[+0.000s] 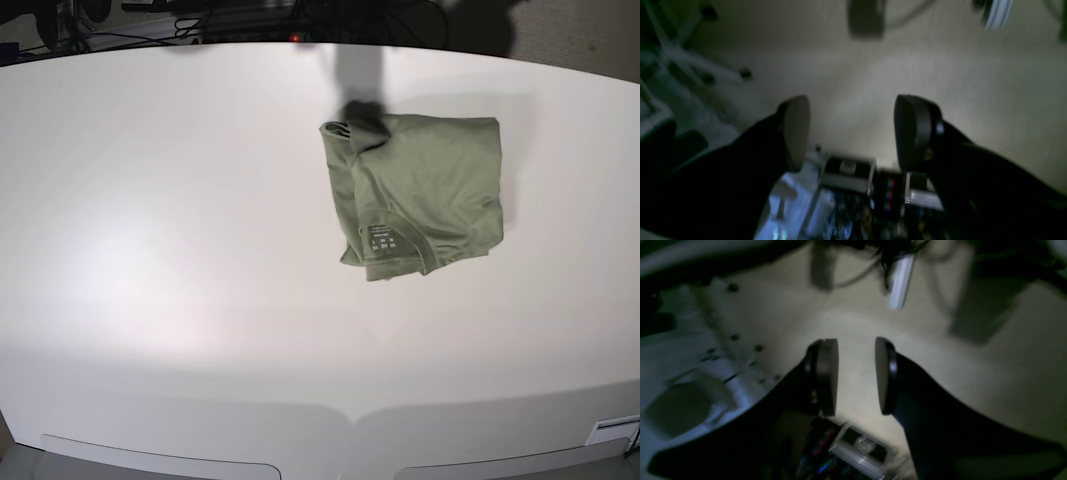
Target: Fold the T-shirt properly
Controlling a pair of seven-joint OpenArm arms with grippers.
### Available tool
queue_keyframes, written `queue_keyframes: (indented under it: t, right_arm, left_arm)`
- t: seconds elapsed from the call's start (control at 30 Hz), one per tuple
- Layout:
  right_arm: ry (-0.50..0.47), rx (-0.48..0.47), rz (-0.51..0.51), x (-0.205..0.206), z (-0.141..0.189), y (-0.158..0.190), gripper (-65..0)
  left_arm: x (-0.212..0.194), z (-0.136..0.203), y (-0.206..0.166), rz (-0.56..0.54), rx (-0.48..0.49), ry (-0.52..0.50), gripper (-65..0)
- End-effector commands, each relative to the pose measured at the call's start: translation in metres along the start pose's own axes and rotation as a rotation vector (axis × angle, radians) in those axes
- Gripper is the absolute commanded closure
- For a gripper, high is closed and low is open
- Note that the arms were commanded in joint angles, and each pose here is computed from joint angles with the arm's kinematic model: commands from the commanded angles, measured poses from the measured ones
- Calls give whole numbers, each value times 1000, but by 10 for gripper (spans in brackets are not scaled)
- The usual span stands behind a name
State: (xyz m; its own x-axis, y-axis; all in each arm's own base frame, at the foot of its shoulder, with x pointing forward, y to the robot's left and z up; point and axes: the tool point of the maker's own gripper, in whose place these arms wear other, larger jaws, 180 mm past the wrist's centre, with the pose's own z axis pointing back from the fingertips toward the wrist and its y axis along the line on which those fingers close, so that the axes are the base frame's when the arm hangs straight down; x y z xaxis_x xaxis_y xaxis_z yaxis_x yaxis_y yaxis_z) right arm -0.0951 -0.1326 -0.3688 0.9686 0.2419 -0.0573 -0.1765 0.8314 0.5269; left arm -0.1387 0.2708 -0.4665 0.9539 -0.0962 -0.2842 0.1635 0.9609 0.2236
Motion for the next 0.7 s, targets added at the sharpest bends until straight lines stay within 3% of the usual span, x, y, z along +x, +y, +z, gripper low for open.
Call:
queue_keyframes:
  t: [0.0,0.1,0.23,0.3,0.47,0.57,0.67]
  right_arm:
    - [30,-5,8,-9,-5,-5,-197]
    - [131,-66,33,-28,-30,-38,-229]
    - [216,-83,49,-32,-56,-73,-446]
    - [207,-87,56,-22,-67,-88,-482]
    - [153,-79,50,18,-95,-113,-482]
    - [172,-79,27,34,-107,-130,-482]
    - [200,-79,-12,41,-118,-145,-482]
  left_arm:
    - [-17,-10,2,-19,-4,51,-382]
    - [-41,-46,-1,-10,-38,175,-382]
    - [-60,-79,-9,19,-96,313,-382]
    - [-60,-88,-16,8,-146,335,-382]
    - [-13,-102,-33,67,-282,204,-382]
    - [28,-106,-34,81,-297,60,-382]
    - [50,-109,-32,99,-299,28,-382]
